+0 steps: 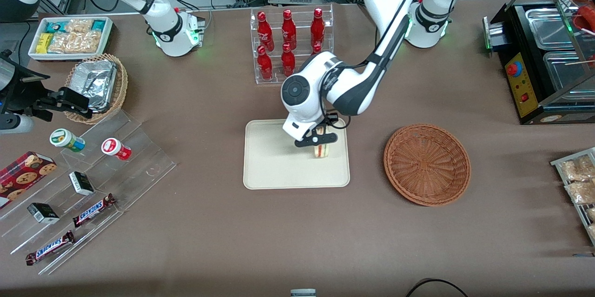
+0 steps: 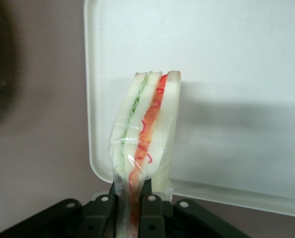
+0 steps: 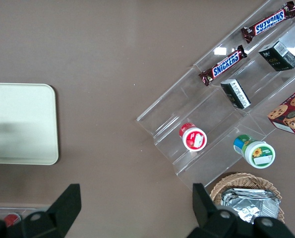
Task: Place sandwich from basket to tray
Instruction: 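Lift the sandwich and carry it with the left gripper over the cream tray, then lower the sandwich onto the tray and open the left gripper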
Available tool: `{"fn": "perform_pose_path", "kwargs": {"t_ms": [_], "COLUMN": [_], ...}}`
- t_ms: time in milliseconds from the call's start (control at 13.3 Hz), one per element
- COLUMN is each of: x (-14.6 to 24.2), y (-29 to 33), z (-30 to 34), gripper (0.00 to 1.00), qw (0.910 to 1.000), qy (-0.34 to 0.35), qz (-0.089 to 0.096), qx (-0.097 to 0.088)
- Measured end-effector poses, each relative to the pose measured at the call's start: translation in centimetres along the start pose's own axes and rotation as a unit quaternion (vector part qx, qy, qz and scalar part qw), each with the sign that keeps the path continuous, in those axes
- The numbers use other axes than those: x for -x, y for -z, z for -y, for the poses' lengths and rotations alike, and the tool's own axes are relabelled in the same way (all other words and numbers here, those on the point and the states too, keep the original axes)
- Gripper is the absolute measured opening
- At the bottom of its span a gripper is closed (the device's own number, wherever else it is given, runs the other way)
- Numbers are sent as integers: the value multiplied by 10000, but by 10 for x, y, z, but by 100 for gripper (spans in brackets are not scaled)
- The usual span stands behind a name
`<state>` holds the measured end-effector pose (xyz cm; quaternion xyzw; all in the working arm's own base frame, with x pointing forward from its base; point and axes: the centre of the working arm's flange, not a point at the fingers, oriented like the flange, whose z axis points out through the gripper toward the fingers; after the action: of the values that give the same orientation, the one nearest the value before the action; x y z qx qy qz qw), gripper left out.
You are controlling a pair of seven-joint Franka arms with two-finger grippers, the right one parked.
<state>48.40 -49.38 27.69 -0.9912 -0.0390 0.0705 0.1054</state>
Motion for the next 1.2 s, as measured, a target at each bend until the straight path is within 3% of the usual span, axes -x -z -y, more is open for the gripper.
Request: {"fn": "perform_pose_path", "kwargs": {"t_ms": [827,1203], "x": [11,8], "y": [-38,-37], "z": [-30,-29], "gripper": [14,60], "qw": [9999,9999], "qy": [-138,-55], "qz": [-79,-98], "qx": [-33,-32]}}
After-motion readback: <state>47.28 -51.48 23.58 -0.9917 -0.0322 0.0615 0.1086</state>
